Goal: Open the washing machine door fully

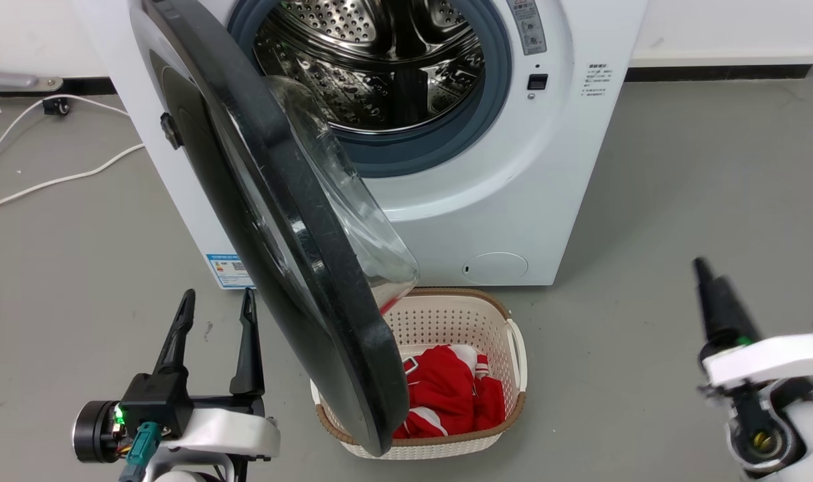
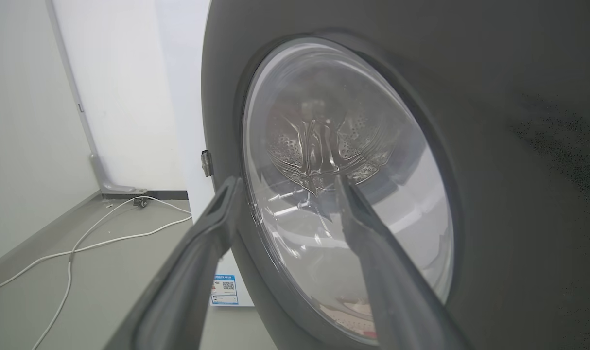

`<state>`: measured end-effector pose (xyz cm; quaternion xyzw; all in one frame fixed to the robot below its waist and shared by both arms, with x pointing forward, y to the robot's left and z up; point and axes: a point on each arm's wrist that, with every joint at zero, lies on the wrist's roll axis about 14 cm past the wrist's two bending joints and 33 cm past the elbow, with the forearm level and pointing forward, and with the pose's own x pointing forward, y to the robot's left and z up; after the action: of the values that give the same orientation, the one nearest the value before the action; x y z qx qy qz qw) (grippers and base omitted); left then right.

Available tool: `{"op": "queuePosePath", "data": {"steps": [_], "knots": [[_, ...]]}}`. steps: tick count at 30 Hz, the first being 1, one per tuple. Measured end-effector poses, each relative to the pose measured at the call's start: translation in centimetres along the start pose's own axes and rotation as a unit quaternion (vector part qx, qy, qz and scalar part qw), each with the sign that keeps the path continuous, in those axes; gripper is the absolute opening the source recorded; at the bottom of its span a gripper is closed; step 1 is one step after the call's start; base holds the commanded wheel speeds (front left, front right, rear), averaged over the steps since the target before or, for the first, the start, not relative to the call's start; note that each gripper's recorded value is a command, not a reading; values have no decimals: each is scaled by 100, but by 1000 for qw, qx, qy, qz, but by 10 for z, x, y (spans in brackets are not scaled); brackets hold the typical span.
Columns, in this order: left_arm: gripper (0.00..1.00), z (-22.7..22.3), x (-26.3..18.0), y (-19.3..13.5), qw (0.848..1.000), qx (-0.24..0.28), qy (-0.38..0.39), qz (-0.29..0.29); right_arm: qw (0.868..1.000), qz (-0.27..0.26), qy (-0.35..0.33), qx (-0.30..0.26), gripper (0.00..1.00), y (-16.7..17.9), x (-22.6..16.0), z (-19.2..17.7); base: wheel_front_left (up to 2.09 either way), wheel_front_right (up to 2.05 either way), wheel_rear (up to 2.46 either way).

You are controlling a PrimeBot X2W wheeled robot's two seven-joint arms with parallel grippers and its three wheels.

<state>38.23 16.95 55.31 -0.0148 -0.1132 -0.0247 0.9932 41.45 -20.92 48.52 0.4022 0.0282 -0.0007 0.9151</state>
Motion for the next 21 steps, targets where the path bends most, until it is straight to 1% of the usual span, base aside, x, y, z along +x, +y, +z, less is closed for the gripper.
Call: {"op": "queuePosePath", "data": {"steps": [2, 5, 7, 9, 10, 11, 15, 17, 19, 21], "knots": [[100, 0, 0, 0, 1000, 0, 1, 0, 998, 4, -50, -31, 100, 2, 2, 28, 0, 0, 0], [100, 0, -1, -1, 1000, 0, 0, -1, 988, 11, -88, -124, 100, 8, -6, 43, 0, 0, 0], [100, 0, -2, -1, 1000, 0, 0, -1, 978, 19, -118, -171, 100, 19, -13, 53, 0, 0, 0], [100, 1, -2, -1, 1000, 0, 0, -1, 963, 34, -137, -228, 100, 36, -18, 56, 0, 0, 0], [100, 1, -2, -1, 1000, 0, -1, -1, 958, 39, -147, -245, 100, 43, -21, 58, 0, 0, 0], [100, 1, -3, 0, 1000, 1, -1, 0, 949, 46, -155, -270, 100, 50, -24, 60, 0, 0, 0], [100, 2, -3, 0, 1000, 2, -2, 0, 917, 68, -172, -354, 100, 72, -36, 63, 0, 0, 0], [100, 3, -3, 0, 1000, 3, -2, -1, 905, 76, -169, -383, 100, 79, -41, 57, 0, 0, 0], [100, 3, -4, 0, 1000, 4, -3, -1, 896, 84, -159, -406, 100, 82, -46, 47, 0, 0, 0], [100, 4, -4, 0, 1000, 5, -4, -2, 891, 90, -143, -422, 100, 83, -49, 37, 0, 0, 0]]}}
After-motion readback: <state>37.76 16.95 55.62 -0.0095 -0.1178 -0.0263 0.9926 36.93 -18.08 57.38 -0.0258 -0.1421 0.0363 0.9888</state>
